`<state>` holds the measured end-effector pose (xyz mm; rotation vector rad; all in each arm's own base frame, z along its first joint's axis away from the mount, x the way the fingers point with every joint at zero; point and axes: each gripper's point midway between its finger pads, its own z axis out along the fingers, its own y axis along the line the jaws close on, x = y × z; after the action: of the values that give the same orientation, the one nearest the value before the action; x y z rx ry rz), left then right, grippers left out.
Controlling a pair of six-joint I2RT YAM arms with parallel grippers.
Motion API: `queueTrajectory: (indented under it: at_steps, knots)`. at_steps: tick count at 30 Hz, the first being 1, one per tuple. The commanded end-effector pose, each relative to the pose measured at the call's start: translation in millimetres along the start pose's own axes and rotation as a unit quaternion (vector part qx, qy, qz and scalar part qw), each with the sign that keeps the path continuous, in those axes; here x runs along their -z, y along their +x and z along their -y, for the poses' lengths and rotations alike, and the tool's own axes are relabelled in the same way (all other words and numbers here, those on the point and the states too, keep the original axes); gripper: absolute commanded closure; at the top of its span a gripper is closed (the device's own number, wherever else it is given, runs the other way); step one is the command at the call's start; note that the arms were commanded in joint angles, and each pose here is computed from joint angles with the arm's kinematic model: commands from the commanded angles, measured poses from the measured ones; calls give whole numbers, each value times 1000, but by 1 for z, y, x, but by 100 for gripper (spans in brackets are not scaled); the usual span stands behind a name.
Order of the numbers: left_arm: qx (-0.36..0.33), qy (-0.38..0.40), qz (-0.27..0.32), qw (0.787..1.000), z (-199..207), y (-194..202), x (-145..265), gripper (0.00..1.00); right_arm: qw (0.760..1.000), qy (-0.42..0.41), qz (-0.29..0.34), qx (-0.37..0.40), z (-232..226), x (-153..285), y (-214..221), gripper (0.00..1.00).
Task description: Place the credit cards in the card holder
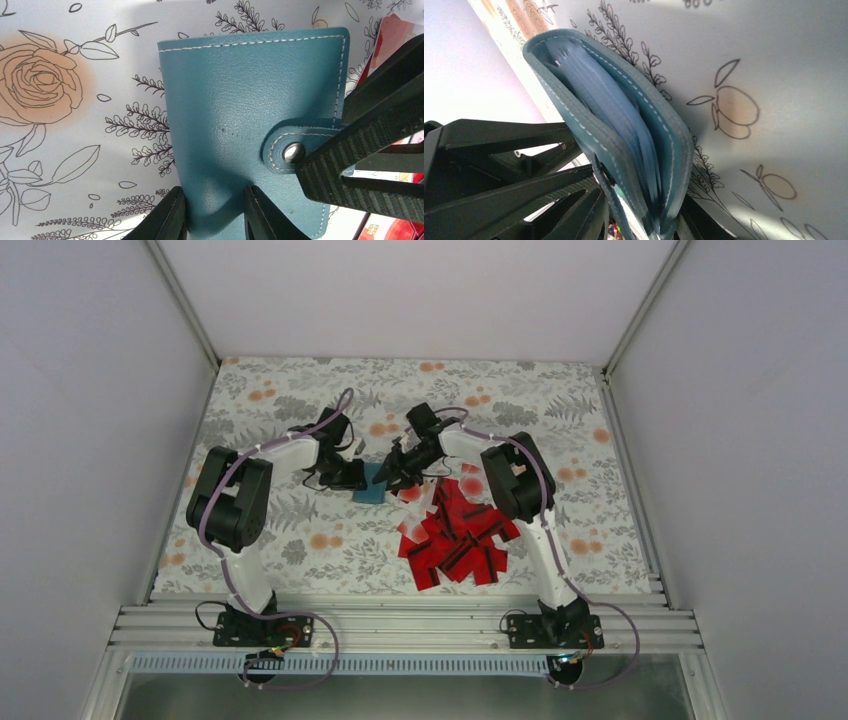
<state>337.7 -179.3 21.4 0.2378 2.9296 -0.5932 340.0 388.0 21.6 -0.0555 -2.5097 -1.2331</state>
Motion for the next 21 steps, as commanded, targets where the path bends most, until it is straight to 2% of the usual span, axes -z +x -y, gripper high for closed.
queueTrajectory:
  at_steps: [1,7,14,21]
  knots:
    - [-47,25,-41,998,23,24,-25,72,976,189,16,-102,127,-59,5,69]
    - [-53,29,-38,997,24,22,-25,72,969,218,-19,-110,154,-70,27,70]
    - [-59,28,-26,998,29,15,-13,71,966,239,-16,-101,164,-70,17,70]
    - [-48,28,-3,998,38,-5,7,60,967,240,-33,-79,174,-72,24,70]
